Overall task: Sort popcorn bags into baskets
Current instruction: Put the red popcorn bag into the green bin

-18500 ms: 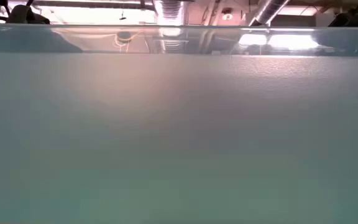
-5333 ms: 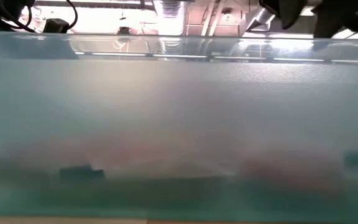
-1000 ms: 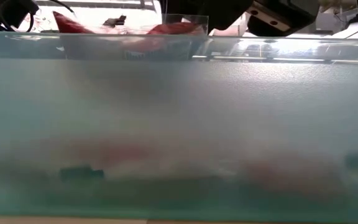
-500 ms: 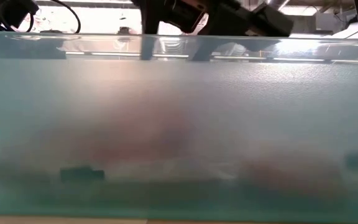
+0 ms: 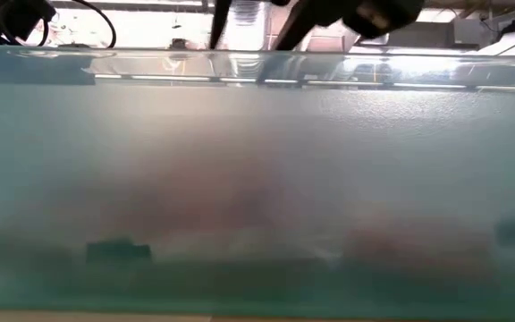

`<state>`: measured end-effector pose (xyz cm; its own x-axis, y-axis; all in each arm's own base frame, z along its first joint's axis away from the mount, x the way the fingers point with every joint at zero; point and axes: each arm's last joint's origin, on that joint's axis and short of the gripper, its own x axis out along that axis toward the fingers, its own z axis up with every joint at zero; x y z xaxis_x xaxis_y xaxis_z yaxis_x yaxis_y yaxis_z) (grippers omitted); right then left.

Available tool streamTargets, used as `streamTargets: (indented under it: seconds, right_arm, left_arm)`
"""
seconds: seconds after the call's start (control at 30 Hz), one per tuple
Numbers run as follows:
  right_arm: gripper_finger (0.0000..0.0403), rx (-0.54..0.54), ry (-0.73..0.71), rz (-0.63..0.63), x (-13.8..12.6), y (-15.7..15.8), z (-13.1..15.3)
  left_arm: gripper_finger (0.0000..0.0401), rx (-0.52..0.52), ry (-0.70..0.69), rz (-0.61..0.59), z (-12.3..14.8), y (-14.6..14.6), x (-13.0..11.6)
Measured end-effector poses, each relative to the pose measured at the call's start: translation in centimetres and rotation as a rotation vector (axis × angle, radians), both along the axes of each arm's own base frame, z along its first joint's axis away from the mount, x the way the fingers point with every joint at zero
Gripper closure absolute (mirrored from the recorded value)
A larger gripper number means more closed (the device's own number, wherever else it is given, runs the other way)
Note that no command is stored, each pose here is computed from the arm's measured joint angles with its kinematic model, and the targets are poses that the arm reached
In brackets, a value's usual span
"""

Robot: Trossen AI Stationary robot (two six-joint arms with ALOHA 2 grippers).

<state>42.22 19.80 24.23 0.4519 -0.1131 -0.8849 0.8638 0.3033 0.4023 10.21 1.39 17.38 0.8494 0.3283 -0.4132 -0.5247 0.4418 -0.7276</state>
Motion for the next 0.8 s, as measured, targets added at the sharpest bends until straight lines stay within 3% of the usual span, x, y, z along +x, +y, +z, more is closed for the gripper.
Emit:
streamTargets:
  seconds: [0.2,0.37,0.8]
  right_arm:
    - [0.0282,-0.073,0.035,0.044,1.3,-2.3,-1.0]
    - [0.0313,-0.067,0.038,0.068,2.2,-2.8,-2.1]
    - [0.0339,-0.036,0.079,0.119,1.8,-1.7,-2.9]
  left_arm:
    - [0.0161,0.007,0.000,0.015,0.0,0.0,0.0]
    - [0.0161,0.006,0.000,0.016,0.0,0.0,0.0]
    - [0.0161,0.003,0.003,0.022,0.0,0.1,0.0]
